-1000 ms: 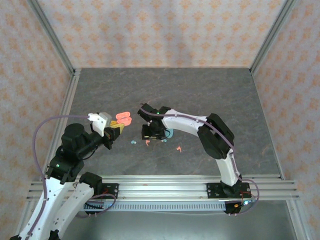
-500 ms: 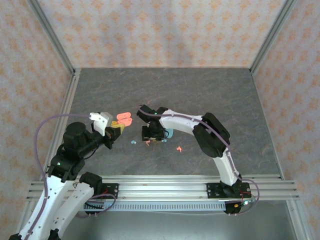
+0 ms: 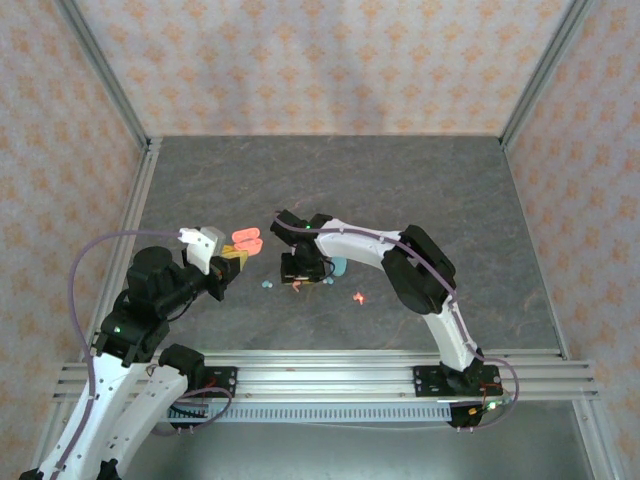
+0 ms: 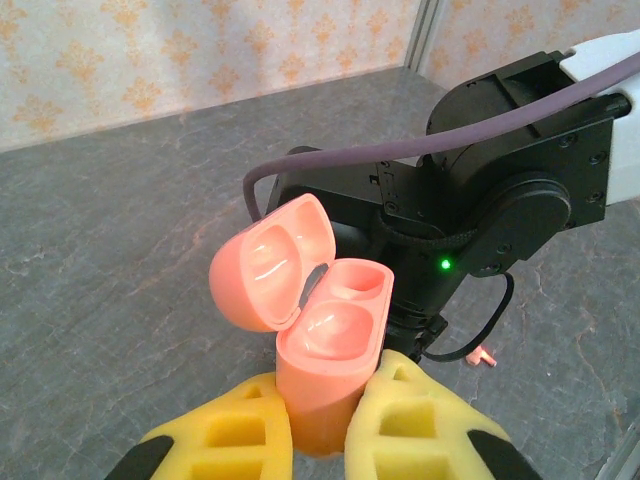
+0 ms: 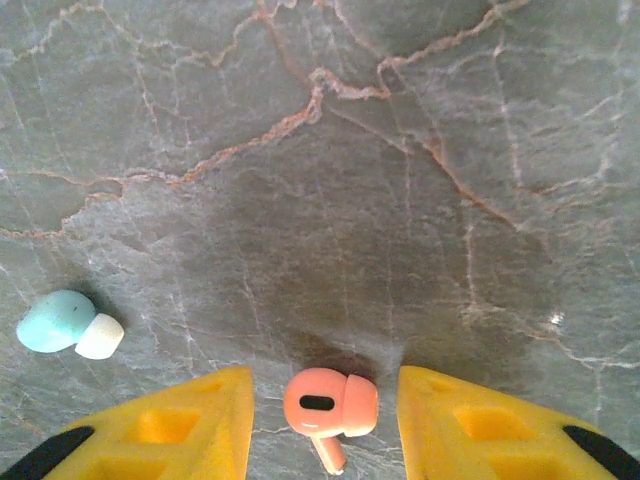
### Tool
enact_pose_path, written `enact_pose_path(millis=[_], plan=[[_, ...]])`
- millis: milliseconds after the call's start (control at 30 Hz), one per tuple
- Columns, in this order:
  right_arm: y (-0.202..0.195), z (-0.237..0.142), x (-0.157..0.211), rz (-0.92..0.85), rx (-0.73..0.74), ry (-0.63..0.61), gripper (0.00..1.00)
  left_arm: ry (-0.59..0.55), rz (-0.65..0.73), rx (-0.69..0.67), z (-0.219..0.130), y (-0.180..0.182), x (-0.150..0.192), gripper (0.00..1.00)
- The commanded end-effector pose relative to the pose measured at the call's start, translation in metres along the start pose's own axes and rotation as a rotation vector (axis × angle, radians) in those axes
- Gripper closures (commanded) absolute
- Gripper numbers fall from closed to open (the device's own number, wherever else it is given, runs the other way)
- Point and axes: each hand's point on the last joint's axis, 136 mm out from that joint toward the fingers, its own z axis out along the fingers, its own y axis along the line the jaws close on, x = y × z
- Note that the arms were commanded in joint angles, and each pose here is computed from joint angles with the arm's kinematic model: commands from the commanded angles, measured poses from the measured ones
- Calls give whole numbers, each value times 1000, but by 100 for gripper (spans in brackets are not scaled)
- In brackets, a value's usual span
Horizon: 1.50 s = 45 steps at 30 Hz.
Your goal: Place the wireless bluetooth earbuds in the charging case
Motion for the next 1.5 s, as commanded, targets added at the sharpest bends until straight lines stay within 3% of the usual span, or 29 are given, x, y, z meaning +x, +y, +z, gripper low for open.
enact_pose_path(millis=[0,433,700,1100,1467], plan=[[-2,4,7,15,27,30,57,-1,20,-9,-2,0,2,100],[-2,14,11,23,20,59,62,-1,14,-26,-3,3,4,100],[2,4,3,15,4,5,75,-37,-7,-55,-4,8,1,100],[0,-43,-20,-9,2,-219,80,-83,-34,-53,-1,8,-8,100],[9,-141,-47,-20,-88,-569,81,-120,-96,-2,17,7,-22,100]])
